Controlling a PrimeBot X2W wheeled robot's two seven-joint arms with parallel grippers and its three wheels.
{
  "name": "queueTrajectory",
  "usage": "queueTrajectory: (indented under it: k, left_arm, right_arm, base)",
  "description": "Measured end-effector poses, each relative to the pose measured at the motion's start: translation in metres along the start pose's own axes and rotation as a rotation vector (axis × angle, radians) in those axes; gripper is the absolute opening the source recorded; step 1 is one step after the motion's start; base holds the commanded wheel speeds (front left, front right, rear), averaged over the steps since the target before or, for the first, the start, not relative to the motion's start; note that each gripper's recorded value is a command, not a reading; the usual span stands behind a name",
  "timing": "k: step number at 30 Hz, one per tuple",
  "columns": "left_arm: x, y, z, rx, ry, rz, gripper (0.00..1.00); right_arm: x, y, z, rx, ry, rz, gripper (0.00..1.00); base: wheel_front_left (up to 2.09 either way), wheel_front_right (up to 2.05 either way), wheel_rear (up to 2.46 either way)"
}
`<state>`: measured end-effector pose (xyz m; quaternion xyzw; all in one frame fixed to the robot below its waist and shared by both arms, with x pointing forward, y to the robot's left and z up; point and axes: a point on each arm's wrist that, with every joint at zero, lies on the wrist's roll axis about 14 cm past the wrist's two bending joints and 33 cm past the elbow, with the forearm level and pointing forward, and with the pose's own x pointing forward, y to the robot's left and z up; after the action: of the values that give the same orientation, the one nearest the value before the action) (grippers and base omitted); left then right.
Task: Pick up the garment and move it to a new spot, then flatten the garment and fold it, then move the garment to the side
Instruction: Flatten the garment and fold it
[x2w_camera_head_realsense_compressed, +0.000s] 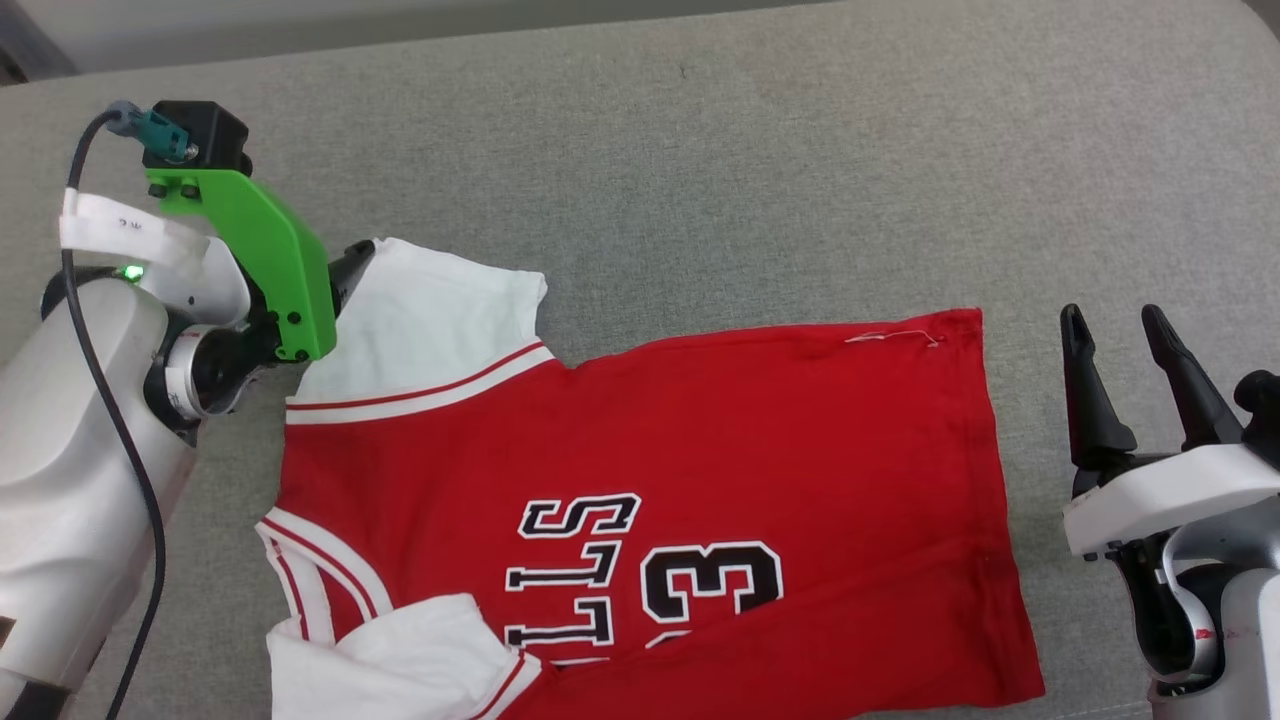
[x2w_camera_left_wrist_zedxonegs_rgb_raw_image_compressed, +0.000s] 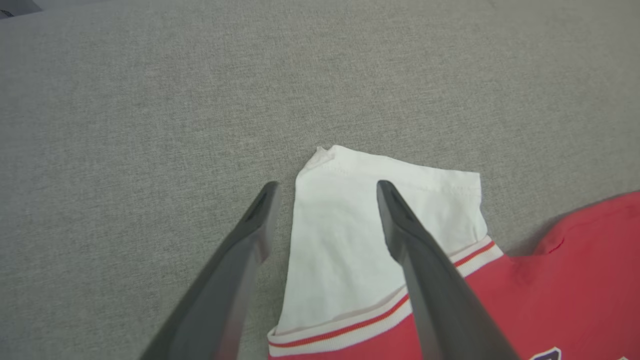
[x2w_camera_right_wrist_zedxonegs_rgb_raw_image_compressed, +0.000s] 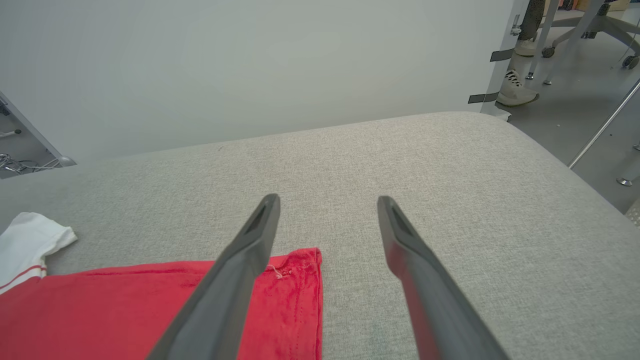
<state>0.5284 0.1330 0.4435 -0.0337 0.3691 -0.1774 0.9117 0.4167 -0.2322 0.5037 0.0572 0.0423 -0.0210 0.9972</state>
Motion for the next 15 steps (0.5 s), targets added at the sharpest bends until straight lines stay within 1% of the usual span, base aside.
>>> queueTrajectory:
  k: [8,15]
  left_arm:
    - [0.041,0.004,-0.027,0.021,0.196,-0.017,1.00]
    - [0.062,0.012,-0.054,0.023,0.368,-0.009,1.00]
  right_arm:
    - [0.004,-0.012,-0.021,0.002,0.053,-0.036,1.00]
    - [0.008,-0.021,-0.031,-0.006,0.076,-0.060,1.00]
  base:
    - [0.00,0.00,0.00]
    - [0.00,0.00,0.00]
